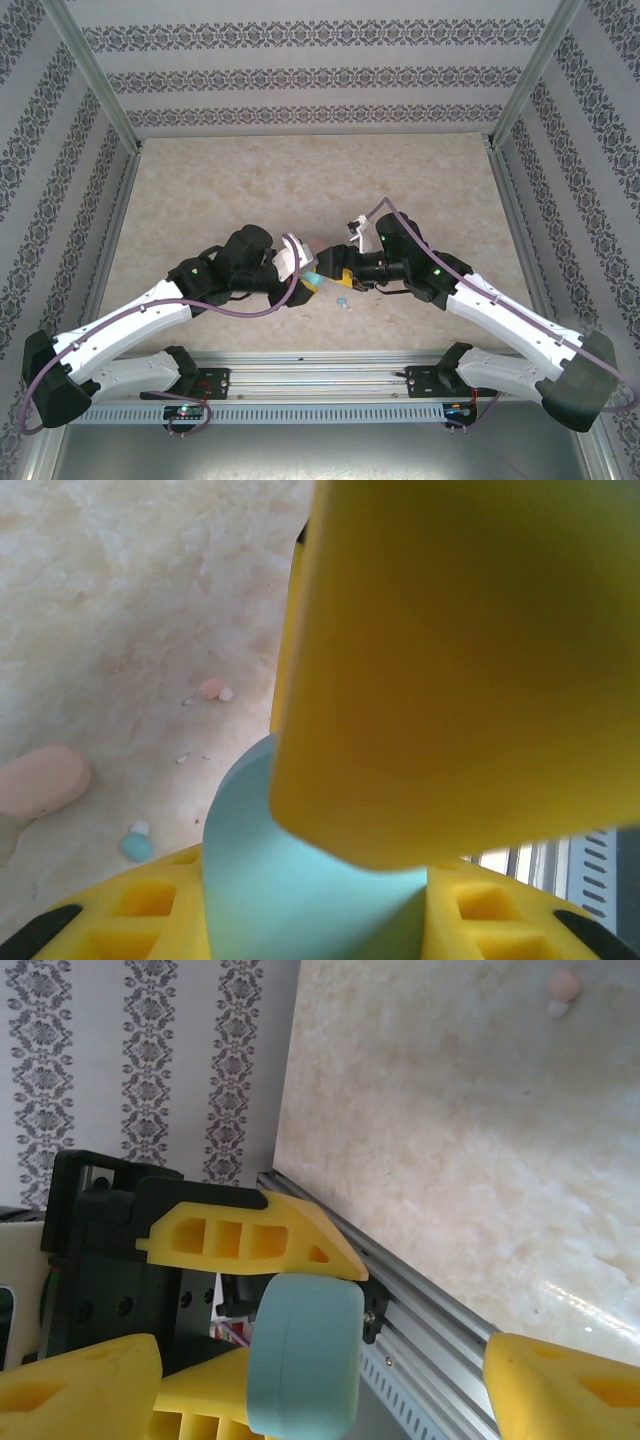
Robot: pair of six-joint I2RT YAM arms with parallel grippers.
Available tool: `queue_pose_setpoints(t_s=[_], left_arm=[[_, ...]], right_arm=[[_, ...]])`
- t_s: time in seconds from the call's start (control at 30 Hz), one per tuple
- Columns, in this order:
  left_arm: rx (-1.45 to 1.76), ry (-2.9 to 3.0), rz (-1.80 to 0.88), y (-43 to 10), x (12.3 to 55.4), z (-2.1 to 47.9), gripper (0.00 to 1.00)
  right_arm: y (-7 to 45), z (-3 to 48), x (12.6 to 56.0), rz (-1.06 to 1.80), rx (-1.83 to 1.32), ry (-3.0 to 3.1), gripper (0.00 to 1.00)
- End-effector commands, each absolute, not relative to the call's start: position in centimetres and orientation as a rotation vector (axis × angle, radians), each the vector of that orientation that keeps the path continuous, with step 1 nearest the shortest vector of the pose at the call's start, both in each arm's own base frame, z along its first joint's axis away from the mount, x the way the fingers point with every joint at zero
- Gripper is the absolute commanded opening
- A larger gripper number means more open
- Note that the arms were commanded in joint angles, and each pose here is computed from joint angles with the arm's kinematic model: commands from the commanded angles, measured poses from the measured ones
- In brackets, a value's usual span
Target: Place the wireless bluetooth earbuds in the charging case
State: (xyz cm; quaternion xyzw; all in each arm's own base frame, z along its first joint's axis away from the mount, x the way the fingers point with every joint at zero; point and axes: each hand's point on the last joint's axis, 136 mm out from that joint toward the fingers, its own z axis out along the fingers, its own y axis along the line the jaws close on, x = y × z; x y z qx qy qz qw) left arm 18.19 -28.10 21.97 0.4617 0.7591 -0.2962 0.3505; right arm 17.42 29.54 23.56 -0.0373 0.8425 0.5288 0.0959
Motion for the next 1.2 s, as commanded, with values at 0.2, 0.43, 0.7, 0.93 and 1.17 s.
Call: queue_pose_setpoints(t_s=[0.2,0.43,0.7,0.93,1.17], left_arm=[[1.173,1.906,-0.815,-28.8,18.7,23.1,0.24],[1.138,1.919,-0.757,-28.2,19.7,23.0,0.41],[0.987,1.889,-0.659,-25.7,22.7,25.2,0.73],[0.808,1.845,-0.713,-22.9,24.8,27.7,0.80],[0.825,1.630,-0.930,-23.1,25.2,29.1,0.82]], right_arm=[[30.5,22.5,15.9,1.664,-0.138,2.584,0.45],[30.5,21.9,15.9,1.688,-0.063,2.612,0.29],[31.2,23.5,17.7,1.795,0.047,2.527,0.29],[31.1,25.1,20.2,1.874,0.102,2.481,0.29],[30.9,27.3,22.8,1.944,0.113,2.428,0.28]])
